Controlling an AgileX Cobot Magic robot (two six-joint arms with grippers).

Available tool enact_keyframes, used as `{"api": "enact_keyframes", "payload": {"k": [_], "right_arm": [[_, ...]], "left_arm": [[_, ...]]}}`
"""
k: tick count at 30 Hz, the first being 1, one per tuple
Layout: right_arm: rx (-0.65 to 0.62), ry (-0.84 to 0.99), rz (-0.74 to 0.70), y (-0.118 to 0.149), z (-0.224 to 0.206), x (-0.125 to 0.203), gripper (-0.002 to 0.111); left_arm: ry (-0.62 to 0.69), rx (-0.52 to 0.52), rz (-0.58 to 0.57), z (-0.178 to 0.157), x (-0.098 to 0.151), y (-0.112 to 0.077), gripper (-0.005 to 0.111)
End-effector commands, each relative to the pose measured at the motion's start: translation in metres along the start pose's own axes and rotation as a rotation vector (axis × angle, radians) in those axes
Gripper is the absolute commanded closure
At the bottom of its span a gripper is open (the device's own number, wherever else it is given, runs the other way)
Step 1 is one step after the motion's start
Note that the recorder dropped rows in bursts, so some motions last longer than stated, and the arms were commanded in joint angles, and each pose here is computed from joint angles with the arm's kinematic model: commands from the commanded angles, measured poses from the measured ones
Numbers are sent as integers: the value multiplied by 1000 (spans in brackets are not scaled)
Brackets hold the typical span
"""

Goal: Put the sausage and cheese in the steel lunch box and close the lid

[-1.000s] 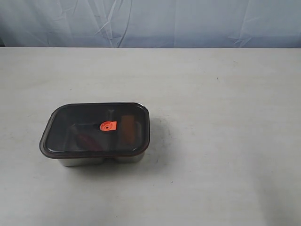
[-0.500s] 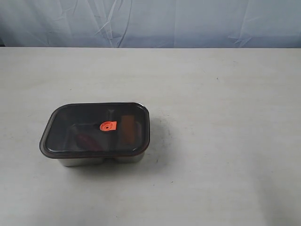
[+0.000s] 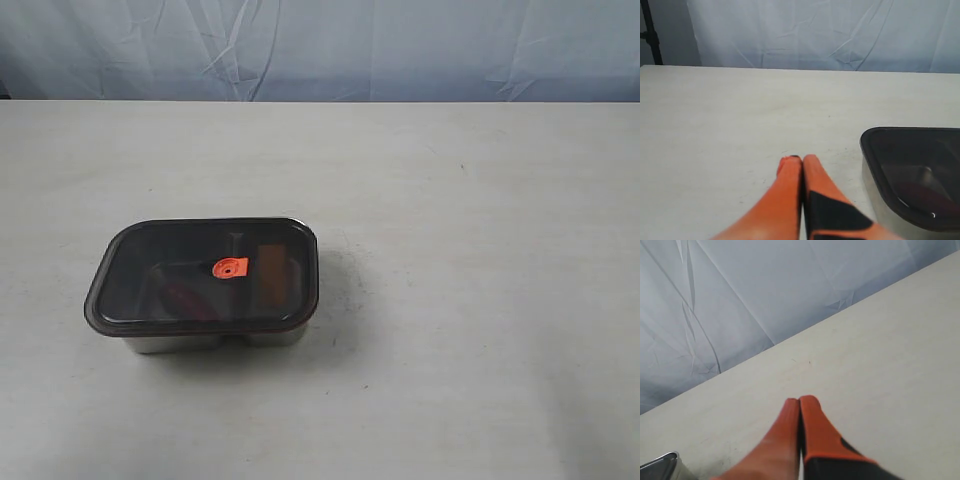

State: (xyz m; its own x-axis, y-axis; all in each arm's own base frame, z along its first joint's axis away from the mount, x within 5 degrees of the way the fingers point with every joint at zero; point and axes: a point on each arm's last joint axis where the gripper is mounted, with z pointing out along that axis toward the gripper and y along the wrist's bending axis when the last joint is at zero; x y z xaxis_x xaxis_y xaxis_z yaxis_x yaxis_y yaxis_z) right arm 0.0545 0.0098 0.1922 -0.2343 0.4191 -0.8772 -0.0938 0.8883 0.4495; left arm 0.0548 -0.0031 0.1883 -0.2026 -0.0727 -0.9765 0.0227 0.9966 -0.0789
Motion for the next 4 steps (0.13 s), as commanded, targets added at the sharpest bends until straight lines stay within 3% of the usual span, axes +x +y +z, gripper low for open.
{"api": "enact_keyframes", "payload": {"k": [1,4], "right_arm": [[1,-2,1,-1,0,2,109],[1,-2,1,-1,0,2,109]], "left_arm": [[-13,-10,-2,0,0,1,107],[-13,-22,41,0,0,2,107]]}}
